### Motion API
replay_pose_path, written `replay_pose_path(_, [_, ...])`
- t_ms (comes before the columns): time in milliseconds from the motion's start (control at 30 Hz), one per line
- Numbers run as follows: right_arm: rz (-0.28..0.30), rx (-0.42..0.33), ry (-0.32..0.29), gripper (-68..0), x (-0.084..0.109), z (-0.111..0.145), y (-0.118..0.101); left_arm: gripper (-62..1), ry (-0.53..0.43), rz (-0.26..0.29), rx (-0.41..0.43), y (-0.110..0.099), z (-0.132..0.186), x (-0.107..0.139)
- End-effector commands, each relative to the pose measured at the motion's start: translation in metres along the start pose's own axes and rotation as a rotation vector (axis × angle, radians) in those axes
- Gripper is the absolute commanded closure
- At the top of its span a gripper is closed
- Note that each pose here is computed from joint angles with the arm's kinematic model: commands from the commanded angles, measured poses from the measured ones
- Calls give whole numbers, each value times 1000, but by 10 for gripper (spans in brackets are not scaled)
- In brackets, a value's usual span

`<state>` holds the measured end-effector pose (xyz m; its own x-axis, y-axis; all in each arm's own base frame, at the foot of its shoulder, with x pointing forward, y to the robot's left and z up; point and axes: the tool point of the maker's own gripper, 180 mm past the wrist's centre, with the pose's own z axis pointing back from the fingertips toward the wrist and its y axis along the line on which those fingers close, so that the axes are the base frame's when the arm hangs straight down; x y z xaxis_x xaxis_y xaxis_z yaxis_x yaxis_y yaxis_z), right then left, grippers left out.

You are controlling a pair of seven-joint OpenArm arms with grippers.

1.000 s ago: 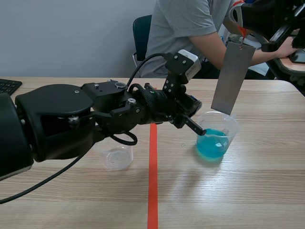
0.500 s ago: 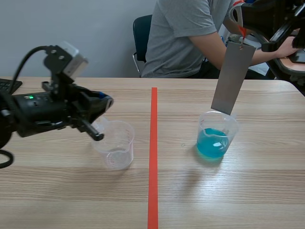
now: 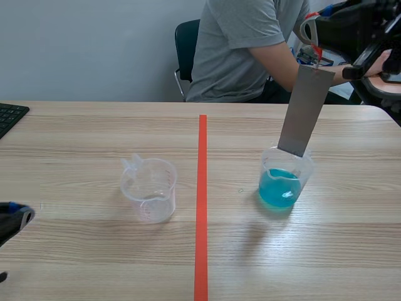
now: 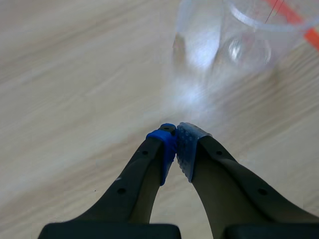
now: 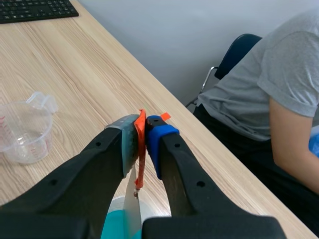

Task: Do the redox reaction experiment.
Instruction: 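Lower the plate into the blue solution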

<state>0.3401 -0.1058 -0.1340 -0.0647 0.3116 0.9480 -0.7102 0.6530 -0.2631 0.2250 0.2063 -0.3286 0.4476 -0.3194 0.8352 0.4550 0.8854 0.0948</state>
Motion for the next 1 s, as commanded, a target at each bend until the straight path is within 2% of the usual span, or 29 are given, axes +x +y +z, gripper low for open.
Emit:
replay_pose_path(0, [9, -12, -24, -15, 7, 3, -8, -36, -20, 23, 11, -1, 3, 0])
replay_pose_path(267, [-41, -15, -17, -15, -9, 0, -12, -36, 70, 111, 60, -7, 30, -41])
replay_pose_path(467, [-49, -21, -15, -15, -23, -4, -14, -36, 104, 163, 81, -13, 35, -59])
replay_pose_path(700, [-53, -9, -17, -15, -45, -12, -9, -36, 118, 200, 105, -14, 37, -70])
replay_pose_path(967, [-46, -17, 9, -15, -80, -22, -6, -36, 118, 204, 105, -15, 37, -70])
